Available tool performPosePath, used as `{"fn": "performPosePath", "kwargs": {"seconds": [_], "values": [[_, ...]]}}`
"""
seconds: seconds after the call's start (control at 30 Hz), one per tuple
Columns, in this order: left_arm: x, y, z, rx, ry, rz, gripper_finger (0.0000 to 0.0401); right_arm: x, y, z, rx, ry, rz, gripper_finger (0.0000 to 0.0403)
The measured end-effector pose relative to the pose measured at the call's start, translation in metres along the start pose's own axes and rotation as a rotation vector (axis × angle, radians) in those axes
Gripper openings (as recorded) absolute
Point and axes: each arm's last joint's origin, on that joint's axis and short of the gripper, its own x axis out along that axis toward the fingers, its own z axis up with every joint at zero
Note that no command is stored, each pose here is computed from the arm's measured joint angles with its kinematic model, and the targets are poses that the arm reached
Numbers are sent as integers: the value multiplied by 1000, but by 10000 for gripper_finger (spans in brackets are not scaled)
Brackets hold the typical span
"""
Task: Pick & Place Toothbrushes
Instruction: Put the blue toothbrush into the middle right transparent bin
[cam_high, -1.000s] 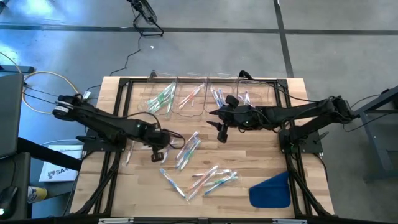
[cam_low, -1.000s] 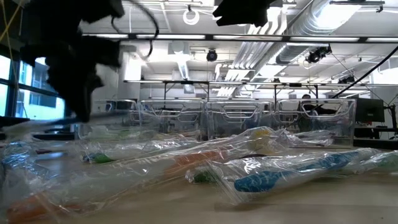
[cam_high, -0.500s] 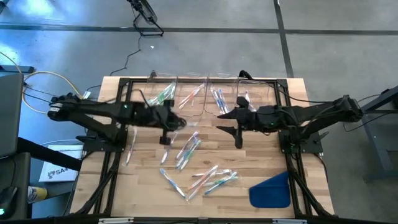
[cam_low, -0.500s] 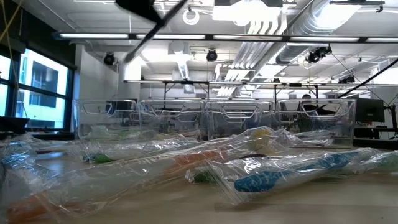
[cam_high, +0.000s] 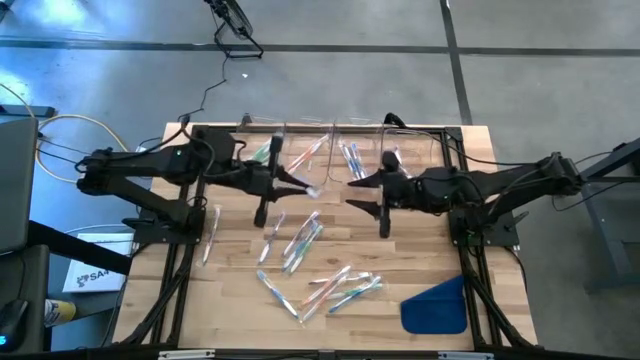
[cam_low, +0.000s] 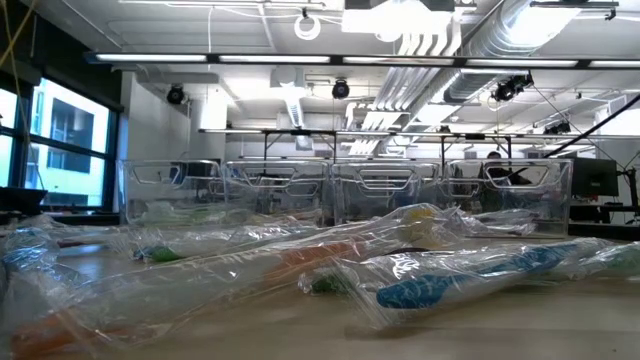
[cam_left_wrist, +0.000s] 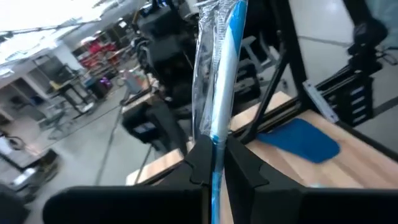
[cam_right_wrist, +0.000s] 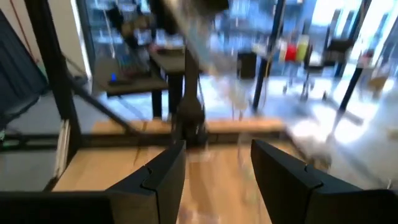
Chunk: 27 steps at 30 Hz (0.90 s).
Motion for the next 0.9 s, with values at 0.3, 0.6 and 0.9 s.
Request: {"fn": "performPosePath", "kwargs": {"seconds": [0.3, 0.6, 0.9], "values": [[14, -1, -1, -44, -46, -15, 12, 36, 11, -3, -215, -162, -28, 176], [26, -2, -7, -71, -38, -45, 12, 51, 14, -8, -241, -226, -62, 176], [41, -3, -9, -65, -90, -54, 12, 52, 12, -8, -218, -234, -23, 176]]}}
